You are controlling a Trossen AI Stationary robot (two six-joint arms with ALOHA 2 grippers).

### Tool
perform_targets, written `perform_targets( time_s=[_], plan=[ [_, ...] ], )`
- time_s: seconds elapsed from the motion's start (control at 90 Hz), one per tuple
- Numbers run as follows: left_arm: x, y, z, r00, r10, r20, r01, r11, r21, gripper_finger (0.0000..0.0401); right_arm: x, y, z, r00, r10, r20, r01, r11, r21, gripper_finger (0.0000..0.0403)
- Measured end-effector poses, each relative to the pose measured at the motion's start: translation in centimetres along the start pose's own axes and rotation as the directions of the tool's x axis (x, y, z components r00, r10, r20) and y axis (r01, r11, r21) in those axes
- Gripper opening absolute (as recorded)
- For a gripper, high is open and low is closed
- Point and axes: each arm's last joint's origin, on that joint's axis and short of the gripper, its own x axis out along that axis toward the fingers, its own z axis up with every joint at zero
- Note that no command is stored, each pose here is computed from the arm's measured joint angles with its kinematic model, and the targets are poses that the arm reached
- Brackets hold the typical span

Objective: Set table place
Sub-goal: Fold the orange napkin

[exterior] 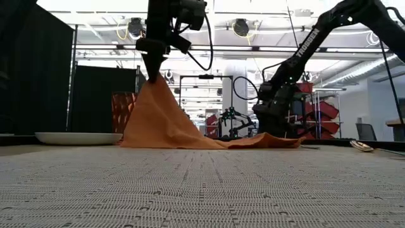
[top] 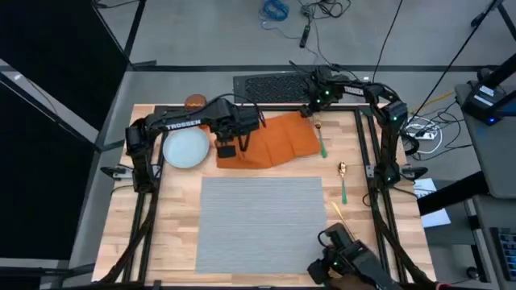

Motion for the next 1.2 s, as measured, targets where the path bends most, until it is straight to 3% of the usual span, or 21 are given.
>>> perform_targets(
  time_s=[0.233,0.322,0.422,0.478,0.833,1.2],
  plan=[
    [0.0,-0.1,0.0,1.0,0.001,0.001,-0.001,1.0,0.002,0.0,0.7,1.7,0.8,0.999,0.007,0.049,-0.002,0.995,-0.101,0.0169],
    [0.0,-0.1,0.0,1.0,0.001,0.001,-0.001,1.0,0.002,0.0,0.7,2.0,1.0,0.998,0.007,0.063,0.002,0.991,-0.137,0.0122],
    [0.0,-0.1,0.0,1.0,0.003,0.001,-0.003,1.0,0.003,0.0,0.8,2.2,1.0,0.998,0.008,0.064,0.002,0.988,-0.154,0.0034],
    [0.0,-0.1,0.0,1.0,0.01,0.0,-0.01,1.0,0.003,0.0,0.8,2.2,1.0,0.998,0.009,0.064,0.002,0.987,-0.16,0.0013],
    [0.0,0.1,-0.1,0.998,0.062,-0.016,-0.062,0.998,0.003,0.0,0.6,4.2,1.2,0.997,0.024,0.078,-0.003,0.967,-0.255,0.0],
    [0.0,0.3,-0.3,0.99,0.131,-0.043,-0.13,0.991,0.012,0.0,-4.3,6.2,2.0,0.98,0.01,0.2,0.053,0.95,-0.307,0.0]
  ],
)
